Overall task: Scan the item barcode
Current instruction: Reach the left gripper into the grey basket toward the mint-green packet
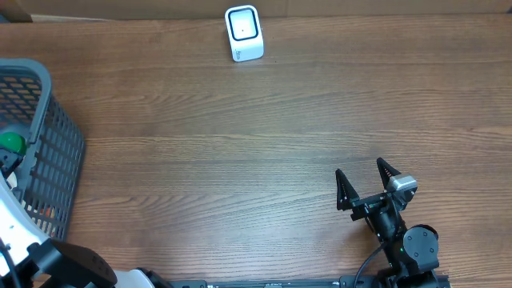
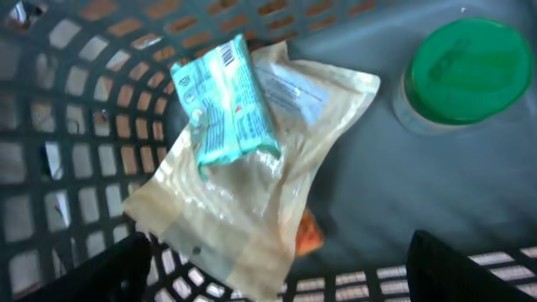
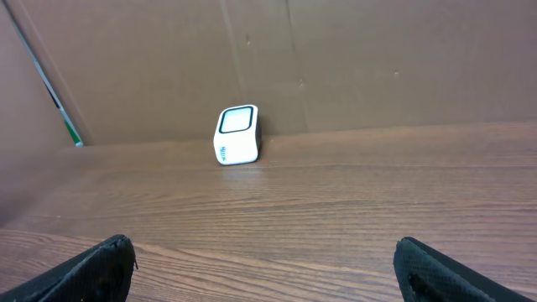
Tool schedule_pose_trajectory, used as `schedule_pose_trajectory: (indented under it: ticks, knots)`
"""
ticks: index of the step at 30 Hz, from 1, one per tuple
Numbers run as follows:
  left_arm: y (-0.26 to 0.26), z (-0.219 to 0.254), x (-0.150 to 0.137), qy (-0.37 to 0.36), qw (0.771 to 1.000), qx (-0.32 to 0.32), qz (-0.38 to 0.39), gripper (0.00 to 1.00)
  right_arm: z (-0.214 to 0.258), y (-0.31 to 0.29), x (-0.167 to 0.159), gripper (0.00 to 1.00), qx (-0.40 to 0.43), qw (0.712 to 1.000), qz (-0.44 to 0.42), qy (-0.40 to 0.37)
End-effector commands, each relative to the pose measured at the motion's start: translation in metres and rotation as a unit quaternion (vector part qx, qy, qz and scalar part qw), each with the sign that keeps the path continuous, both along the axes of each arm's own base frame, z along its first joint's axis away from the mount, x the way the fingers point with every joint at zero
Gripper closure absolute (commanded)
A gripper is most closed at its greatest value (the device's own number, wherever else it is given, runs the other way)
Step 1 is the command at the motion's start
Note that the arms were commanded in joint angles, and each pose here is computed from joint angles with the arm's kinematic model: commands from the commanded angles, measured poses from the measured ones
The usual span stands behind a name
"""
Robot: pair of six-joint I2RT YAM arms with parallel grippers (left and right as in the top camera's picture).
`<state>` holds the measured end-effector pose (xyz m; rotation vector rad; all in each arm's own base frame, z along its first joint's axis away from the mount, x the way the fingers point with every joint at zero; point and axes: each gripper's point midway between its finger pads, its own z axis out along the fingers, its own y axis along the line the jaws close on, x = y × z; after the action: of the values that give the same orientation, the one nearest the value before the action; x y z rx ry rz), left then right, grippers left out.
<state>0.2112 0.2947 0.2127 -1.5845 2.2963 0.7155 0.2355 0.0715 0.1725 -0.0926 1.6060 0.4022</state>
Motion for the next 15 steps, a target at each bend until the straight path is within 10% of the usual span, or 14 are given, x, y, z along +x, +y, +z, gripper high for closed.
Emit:
schedule_pose_trajectory:
  ticks: [1,15]
  knots:
    - [0.016,-0.016,-0.007,0.035,0.998,0.010,-0.049,0.20,-0.002,0.001,0.000,0.00,-0.002,1.000,0.001,-0.002]
    - [0.080,-0.087,-0.047,0.007,1.000,0.018,-0.024,0.34,-0.002,0.001,0.000,0.00,-0.002,1.000,0.001,-0.002]
